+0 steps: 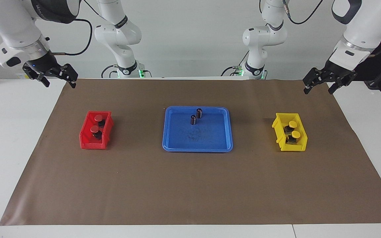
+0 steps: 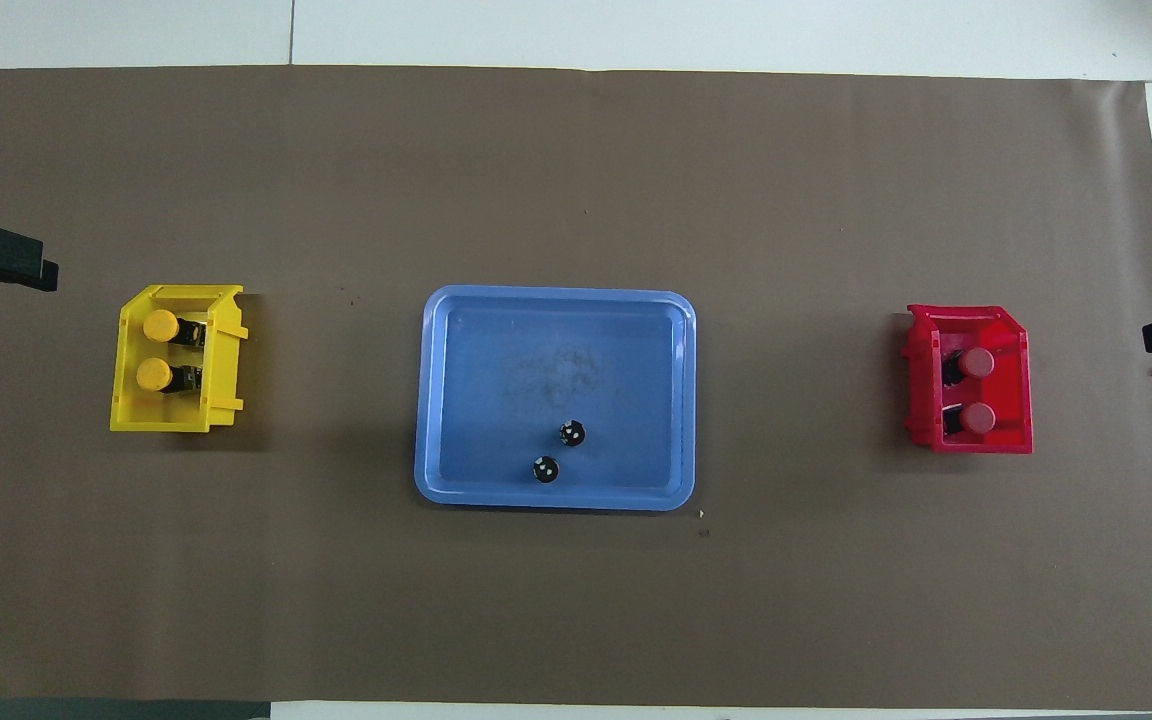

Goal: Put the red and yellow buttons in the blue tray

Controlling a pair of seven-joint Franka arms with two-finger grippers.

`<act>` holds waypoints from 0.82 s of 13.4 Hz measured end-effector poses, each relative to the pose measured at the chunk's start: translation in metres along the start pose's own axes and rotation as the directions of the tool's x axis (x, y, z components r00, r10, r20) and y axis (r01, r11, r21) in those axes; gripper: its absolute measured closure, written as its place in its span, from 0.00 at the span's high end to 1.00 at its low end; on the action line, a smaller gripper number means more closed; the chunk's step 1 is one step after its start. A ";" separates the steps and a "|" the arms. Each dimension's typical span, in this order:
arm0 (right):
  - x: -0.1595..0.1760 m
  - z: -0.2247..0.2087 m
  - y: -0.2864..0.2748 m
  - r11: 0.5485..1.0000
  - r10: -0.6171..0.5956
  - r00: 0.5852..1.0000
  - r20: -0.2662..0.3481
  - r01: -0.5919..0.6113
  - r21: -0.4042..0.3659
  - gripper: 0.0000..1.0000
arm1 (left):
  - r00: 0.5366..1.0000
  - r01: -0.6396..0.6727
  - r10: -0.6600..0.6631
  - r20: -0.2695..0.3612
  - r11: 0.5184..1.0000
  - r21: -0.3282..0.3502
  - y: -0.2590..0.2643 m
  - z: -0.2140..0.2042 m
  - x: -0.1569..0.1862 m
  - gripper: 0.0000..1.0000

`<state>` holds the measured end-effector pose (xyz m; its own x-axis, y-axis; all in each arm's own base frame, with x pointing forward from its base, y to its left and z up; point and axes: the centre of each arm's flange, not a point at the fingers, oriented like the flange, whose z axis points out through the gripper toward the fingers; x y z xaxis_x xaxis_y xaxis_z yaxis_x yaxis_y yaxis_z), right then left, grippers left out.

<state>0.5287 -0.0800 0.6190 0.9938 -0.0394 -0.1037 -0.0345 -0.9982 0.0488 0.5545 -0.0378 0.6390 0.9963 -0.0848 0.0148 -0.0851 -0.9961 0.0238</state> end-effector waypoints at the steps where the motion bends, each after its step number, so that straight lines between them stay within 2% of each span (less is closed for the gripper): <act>1: 0.000 0.000 0.000 1.000 0.000 1.000 0.000 0.000 0.000 1.00 | 1.000 0.002 -0.002 0.000 1.000 0.000 -0.001 0.000 0.000 1.00; 11: 0.000 0.000 0.000 1.000 -0.011 1.000 0.000 0.011 0.002 1.00 | 1.000 -0.009 0.009 0.008 1.000 0.000 0.005 0.000 -0.001 1.00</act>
<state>0.5288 -0.0797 0.6189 0.9942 -0.0280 -0.1042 -0.0234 -0.9987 0.0458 0.5529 -0.0428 0.6388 0.9955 -0.0940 0.0073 -0.0941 -0.9953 0.0240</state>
